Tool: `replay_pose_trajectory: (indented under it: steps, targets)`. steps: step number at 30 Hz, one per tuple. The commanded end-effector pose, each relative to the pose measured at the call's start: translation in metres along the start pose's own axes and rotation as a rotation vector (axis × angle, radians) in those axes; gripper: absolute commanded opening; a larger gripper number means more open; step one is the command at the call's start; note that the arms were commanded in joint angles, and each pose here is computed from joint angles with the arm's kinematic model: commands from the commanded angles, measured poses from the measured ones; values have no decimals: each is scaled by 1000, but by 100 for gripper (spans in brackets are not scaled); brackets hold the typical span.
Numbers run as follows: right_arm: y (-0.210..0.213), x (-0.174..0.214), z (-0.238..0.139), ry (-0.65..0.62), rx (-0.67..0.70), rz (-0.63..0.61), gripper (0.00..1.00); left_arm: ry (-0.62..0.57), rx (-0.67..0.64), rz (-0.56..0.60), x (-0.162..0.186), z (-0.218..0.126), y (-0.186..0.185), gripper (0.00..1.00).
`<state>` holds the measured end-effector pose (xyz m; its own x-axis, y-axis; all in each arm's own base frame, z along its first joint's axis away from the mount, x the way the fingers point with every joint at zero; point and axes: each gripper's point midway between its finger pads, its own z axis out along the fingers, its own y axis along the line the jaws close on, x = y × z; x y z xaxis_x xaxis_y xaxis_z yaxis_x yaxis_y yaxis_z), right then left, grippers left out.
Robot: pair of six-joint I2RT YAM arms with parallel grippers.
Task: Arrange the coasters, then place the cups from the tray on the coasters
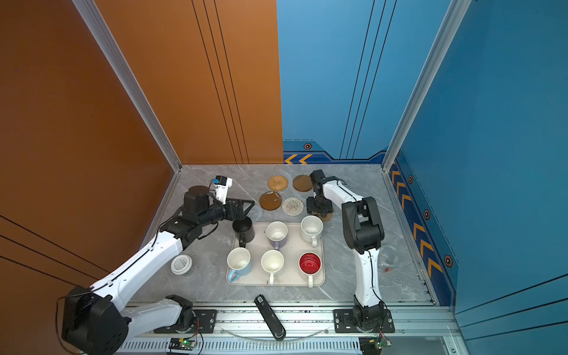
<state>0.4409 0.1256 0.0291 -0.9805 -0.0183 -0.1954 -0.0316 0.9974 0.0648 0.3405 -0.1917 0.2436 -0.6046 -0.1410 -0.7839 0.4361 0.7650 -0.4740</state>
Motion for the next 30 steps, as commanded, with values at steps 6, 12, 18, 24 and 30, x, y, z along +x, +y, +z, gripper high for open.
replay_pose_trajectory:
  steps: [6, 12, 18, 24, 30]
  targets:
    - [-45, 13, 24, 69, 79, 62, 71, -9, -14, 10, -6, -2, -3, 94]
    - [-57, 12, 22, 67, 87, 80, 71, -11, -17, 11, -7, -2, -3, 94]
    - [-59, 8, 20, 38, 77, 87, 69, -10, -18, 12, -7, -2, -4, 93]
    - [-40, -16, -19, -118, 27, 53, 71, -29, -28, 18, -11, -5, -5, 93]
    - [-3, -26, -45, -174, -54, -33, 74, -31, -36, 21, -8, -7, -5, 93]
